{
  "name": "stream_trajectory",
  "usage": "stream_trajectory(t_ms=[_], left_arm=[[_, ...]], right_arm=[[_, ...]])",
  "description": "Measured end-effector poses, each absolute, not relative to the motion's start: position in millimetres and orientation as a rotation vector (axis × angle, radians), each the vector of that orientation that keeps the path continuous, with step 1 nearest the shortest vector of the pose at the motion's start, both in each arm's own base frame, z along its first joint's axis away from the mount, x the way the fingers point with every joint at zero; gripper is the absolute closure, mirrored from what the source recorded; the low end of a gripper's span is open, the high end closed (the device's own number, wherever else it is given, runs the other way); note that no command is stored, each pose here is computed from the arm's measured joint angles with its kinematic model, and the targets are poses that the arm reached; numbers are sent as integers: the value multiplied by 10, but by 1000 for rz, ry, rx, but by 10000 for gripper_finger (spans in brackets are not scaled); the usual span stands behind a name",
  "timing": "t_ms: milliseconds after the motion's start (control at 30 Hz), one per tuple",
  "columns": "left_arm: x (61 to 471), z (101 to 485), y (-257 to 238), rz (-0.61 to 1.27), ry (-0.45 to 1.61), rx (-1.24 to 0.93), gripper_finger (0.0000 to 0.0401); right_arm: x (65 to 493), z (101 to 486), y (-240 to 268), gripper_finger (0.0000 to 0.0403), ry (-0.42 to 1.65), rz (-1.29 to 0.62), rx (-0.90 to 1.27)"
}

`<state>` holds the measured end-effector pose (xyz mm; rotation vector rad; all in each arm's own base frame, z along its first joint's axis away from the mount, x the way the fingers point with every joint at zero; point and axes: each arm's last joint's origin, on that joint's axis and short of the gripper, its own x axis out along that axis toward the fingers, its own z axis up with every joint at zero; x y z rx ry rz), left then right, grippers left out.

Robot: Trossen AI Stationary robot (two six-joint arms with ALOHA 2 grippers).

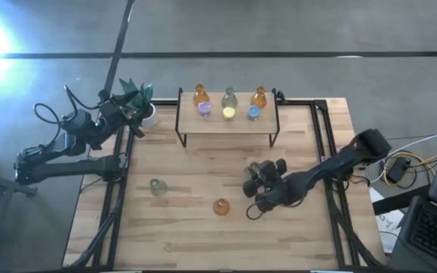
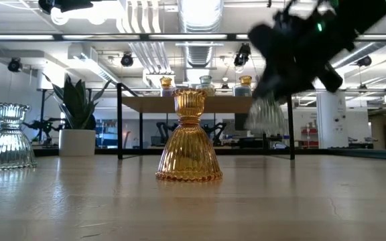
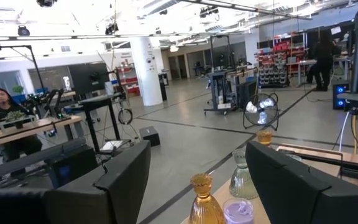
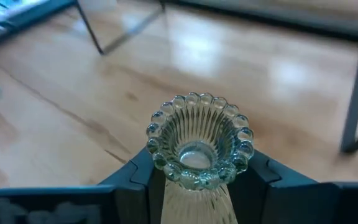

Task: Pick & Place candle stick holders
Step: Put the right green glass candle holder on the shelf

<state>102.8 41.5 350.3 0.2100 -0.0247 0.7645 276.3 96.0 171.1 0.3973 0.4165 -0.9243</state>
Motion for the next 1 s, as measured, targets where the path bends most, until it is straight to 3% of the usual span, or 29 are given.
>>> stream_trajectory(t_ms=[233,400,767,1000], left_arm=[[1043,3497,419,764,-17,212,133],[1048,3495,421,763,-15,212,133],[1048,3495,421,763,-16,212,133],[1049,3495,421,763,-15,212,133]], right_arm=[[2663,2591,513,280,386,-902,340],[2450,2985,71,280,442,-921,365],[2308,3052,-423,280,523,-965,327],[2391,3032,-521,280,452,-898,357]])
